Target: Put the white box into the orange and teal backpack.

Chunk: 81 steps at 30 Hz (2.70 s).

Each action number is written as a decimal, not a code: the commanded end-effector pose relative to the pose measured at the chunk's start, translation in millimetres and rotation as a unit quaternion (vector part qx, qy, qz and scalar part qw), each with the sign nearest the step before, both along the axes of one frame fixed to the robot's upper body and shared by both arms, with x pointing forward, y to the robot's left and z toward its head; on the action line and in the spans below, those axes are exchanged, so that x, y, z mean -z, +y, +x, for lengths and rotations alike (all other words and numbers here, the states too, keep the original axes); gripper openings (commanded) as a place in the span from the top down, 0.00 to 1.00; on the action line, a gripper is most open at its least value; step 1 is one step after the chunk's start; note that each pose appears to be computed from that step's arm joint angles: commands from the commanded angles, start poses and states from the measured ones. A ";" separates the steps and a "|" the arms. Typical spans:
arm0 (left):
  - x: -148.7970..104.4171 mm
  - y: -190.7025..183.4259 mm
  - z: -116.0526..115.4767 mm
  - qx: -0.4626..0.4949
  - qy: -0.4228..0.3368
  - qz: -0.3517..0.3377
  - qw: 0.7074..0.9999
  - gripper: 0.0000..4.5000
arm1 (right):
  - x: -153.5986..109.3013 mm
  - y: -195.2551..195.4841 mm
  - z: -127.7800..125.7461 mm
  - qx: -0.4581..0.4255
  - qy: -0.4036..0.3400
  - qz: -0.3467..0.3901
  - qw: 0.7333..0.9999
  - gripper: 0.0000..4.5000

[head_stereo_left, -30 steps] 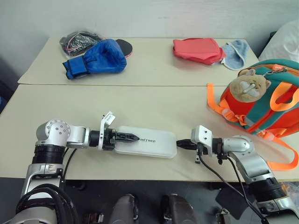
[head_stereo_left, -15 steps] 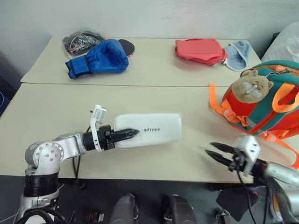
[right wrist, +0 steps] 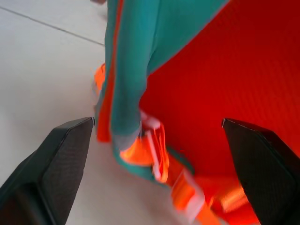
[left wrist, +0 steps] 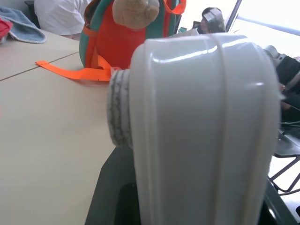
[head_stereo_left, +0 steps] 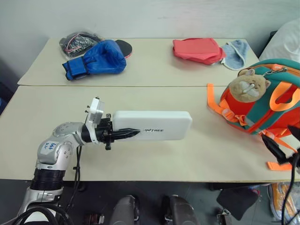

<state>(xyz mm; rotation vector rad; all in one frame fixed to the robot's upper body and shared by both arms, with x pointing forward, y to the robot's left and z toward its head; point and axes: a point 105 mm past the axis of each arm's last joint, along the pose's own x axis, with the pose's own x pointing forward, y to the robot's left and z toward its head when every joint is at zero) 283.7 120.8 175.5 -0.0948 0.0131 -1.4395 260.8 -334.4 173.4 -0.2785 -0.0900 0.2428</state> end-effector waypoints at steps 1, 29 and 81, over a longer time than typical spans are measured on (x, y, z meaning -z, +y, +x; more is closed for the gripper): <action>-23.3 2.2 0.3 -0.009 0.002 -0.053 0.999 0.72 | -6.0 12.1 32.2 -0.024 -0.013 -0.004 1.000 0.01; -29.0 114.3 -6.8 -0.286 0.028 -0.118 0.950 0.72 | -28.0 247.4 -37.7 -0.608 0.130 0.115 0.775 1.00; -110.6 0.0 11.7 -0.033 -0.325 0.026 0.945 0.72 | -12.5 176.1 -32.4 -0.512 0.275 0.074 0.810 1.00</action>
